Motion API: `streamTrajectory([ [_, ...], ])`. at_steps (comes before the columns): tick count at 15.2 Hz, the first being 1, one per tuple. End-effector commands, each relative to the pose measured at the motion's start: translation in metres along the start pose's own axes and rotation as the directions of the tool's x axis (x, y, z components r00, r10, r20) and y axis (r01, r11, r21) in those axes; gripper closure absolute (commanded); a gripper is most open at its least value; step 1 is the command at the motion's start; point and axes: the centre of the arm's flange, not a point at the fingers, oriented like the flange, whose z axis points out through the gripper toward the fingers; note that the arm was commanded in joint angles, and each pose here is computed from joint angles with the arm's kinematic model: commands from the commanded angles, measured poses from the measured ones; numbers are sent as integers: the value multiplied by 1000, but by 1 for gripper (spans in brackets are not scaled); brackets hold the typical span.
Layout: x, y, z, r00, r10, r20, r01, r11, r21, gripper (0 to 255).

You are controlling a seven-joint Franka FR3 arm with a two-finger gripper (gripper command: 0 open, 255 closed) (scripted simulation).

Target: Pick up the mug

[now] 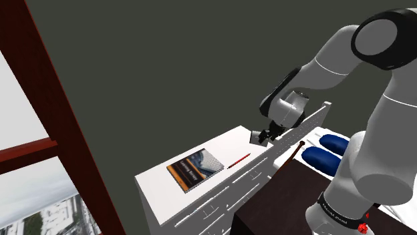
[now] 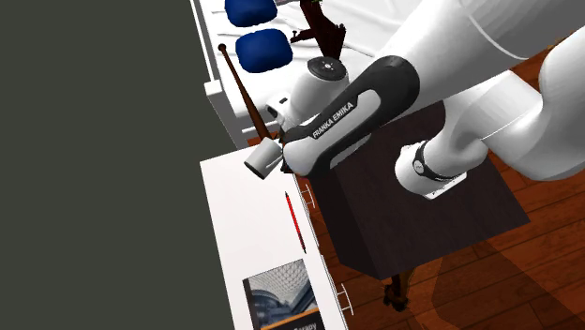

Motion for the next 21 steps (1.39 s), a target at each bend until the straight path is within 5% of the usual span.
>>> streamTrajectory([
  [1,-3,1,11,1000,4,-3,-4,1000,0,0],
  [4,-6,2,19,1000,4,-3,-4,1000,0,0],
  [5,-5,3,20,1000,5,-3,-5,1000,0,255],
  [14,-6,2,19,1000,4,-3,-4,1000,0,255],
  [21,4,-1,-16,1000,4,-3,-4,1000,0,255],
])
